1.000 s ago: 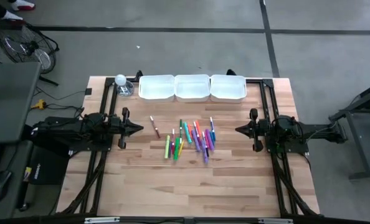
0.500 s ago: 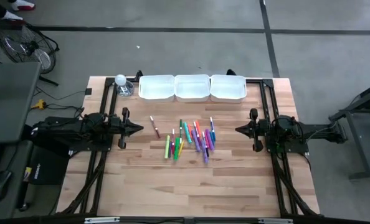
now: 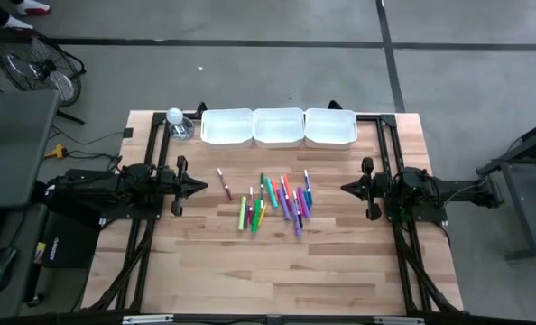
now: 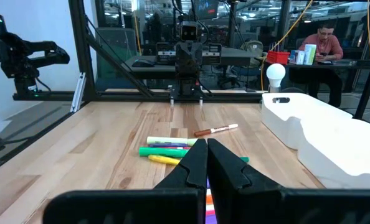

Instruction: Pick & Place Markers

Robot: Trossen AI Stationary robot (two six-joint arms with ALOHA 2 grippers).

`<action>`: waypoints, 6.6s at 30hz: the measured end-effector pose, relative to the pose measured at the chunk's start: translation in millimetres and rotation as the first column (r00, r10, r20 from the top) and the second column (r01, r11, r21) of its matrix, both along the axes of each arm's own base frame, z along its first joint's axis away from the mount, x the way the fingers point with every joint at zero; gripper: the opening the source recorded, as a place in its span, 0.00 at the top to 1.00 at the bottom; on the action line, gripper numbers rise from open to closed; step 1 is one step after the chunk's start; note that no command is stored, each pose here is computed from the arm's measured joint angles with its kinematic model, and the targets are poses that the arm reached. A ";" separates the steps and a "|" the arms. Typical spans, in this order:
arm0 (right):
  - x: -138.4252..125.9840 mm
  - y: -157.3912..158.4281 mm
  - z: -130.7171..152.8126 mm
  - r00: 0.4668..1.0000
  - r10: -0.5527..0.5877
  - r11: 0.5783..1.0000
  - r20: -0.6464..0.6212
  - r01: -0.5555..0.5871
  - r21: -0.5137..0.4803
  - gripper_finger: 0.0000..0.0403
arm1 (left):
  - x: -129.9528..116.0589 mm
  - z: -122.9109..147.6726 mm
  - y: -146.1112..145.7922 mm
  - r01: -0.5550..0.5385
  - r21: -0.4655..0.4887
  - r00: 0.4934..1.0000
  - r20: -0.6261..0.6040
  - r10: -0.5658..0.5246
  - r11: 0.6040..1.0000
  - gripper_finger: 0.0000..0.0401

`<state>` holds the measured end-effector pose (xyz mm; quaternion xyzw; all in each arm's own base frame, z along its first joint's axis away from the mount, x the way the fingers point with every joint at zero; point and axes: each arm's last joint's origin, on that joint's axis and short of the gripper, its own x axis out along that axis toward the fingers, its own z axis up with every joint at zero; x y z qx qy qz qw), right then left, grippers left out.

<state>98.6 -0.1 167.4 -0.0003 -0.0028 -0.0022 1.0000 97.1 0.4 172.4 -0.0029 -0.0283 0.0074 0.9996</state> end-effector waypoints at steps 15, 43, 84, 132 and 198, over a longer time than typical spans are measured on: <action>0.0 0.0 0.0 1.000 0.000 1.000 0.000 0.000 0.000 1.00 | 0.0 0.0 0.0 0.000 0.000 1.000 0.000 0.000 1.000 1.00; 0.0 0.0 0.6 1.000 0.001 0.992 0.006 -0.002 0.129 1.00 | 0.0 0.0 0.0 0.000 0.000 1.000 0.000 0.000 1.000 1.00; 155.1 -77.8 87.8 0.615 -0.213 0.469 -0.760 0.746 0.472 1.00 | 0.0 0.0 0.0 0.000 0.000 1.000 0.000 0.000 1.000 1.00; 205.6 -92.6 14.8 0.201 -0.069 0.313 -0.977 0.934 0.170 0.37 | 0.0 0.0 0.0 0.000 0.000 1.000 0.000 0.000 1.000 1.00; 233.2 -81.8 -35.0 0.065 0.055 0.352 -0.996 0.933 0.080 0.88 | 0.0 0.0 0.0 0.000 0.000 1.000 0.000 0.000 1.000 1.00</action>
